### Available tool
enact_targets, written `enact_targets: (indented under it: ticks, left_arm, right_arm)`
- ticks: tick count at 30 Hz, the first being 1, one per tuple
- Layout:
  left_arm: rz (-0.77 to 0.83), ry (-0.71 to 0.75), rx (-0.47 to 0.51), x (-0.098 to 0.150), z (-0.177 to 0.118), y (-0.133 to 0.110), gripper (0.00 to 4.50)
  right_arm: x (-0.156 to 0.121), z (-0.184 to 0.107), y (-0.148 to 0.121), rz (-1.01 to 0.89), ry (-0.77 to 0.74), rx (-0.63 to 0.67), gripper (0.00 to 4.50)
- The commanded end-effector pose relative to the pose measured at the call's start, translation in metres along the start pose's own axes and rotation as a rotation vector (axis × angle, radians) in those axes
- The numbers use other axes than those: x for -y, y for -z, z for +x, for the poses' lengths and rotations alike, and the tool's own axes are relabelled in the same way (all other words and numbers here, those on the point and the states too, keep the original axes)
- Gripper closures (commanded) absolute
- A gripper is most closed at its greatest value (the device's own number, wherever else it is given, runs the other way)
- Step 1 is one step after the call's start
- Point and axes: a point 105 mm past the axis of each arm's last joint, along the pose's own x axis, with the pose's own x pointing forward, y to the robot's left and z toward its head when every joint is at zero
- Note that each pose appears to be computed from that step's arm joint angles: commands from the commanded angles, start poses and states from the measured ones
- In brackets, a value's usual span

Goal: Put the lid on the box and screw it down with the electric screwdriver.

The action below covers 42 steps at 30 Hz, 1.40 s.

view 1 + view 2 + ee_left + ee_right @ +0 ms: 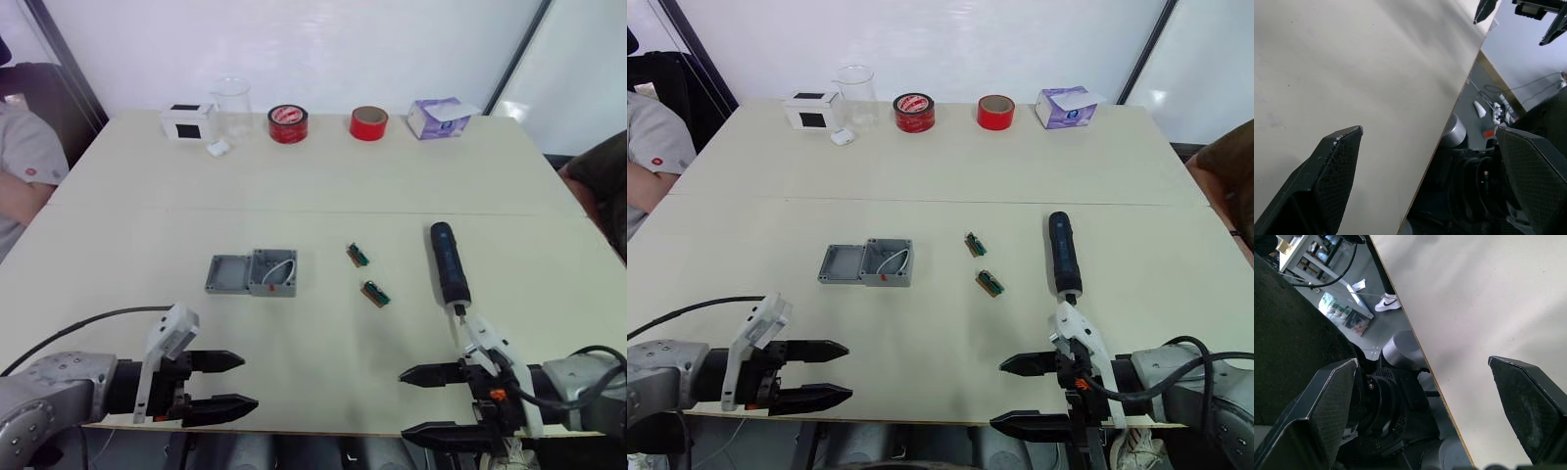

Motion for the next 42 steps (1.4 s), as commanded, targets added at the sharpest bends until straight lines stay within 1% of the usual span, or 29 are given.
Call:
enact_targets:
  ticks: [1, 8, 14, 18, 20, 21, 22, 23, 25, 27, 29, 32, 35, 36, 38, 42]
  left_arm:
    - [0.022, 0.003, 0.021, 0.003, -0.001, -0.006, 0.06]
    - [0.008, 0.000, 0.022, 0.000, -0.002, -0.006, 0.06]
    - [0.013, -0.004, 0.024, -0.002, 0.001, -0.009, 0.06]
    - [0.020, -0.062, 0.041, -0.010, 0.003, -0.009, 0.06]
    - [0.045, -0.146, 0.073, -0.020, 0.003, -0.016, 0.06]
    - [0.024, -0.166, 0.082, -0.024, 0.002, -0.019, 0.06]
    - [0.005, -0.175, 0.087, -0.027, 0.001, -0.021, 0.06]
    - [-0.002, -0.193, 0.070, -0.031, -0.003, -0.024, 0.06]
    - [0.045, -0.230, 0.075, -0.043, -0.013, -0.045, 0.06]
    - [0.179, -0.247, 0.068, -0.051, -0.020, -0.074, 0.06]
    - [0.370, -0.234, -0.022, -0.053, -0.020, -0.097, 0.06]
    - [0.586, -0.154, -0.156, -0.050, -0.014, -0.114, 0.06]
    - [0.791, -0.055, -0.314, -0.051, -0.003, -0.126, 0.06]
    - [0.841, -0.023, -0.364, -0.052, 0.001, -0.128, 0.06]
    - [0.921, 0.044, -0.444, -0.053, 0.008, -0.128, 0.06]
    - [0.987, 0.103, -0.525, -0.061, 0.026, -0.128, 0.06]
  right_arm:
    - [-0.004, 0.002, -0.002, -0.014, -0.028, 0.009, 0.00]
    - [0.002, 0.004, -0.001, -0.020, 0.013, -0.001, 0.00]
    - [0.008, 0.002, -0.011, -0.010, 0.030, 0.087, 0.00]
    - [0.011, 0.002, -0.023, -0.022, 0.062, 0.131, 0.00]
    - [0.014, 0.002, -0.034, -0.025, 0.104, 0.174, 0.00]
    - [0.014, 0.002, -0.041, -0.026, 0.121, 0.200, 0.00]
    - [0.014, 0.002, -0.045, -0.024, 0.132, 0.216, 0.00]
    - [0.012, 0.002, -0.053, -0.046, 0.138, 0.250, 0.00]
    - [0.009, 0.002, -0.072, -0.116, 0.154, 0.318, 0.00]
    - [0.008, 0.003, -0.084, -0.168, 0.172, 0.322, 0.00]
    - [0.009, 0.004, -0.095, -0.226, 0.196, 0.313, 0.00]
    - [0.012, 0.010, -0.103, -0.309, 0.228, 0.273, 0.00]
    - [0.020, 0.018, -0.101, -0.405, 0.283, 0.172, 0.00]
    - [0.022, 0.021, -0.098, -0.430, 0.292, 0.141, 0.00]
    - [0.025, 0.027, -0.096, -0.458, 0.304, 0.120, 0.00]
    - [0.029, 0.038, -0.090, -0.482, 0.318, 0.113, 0.00]
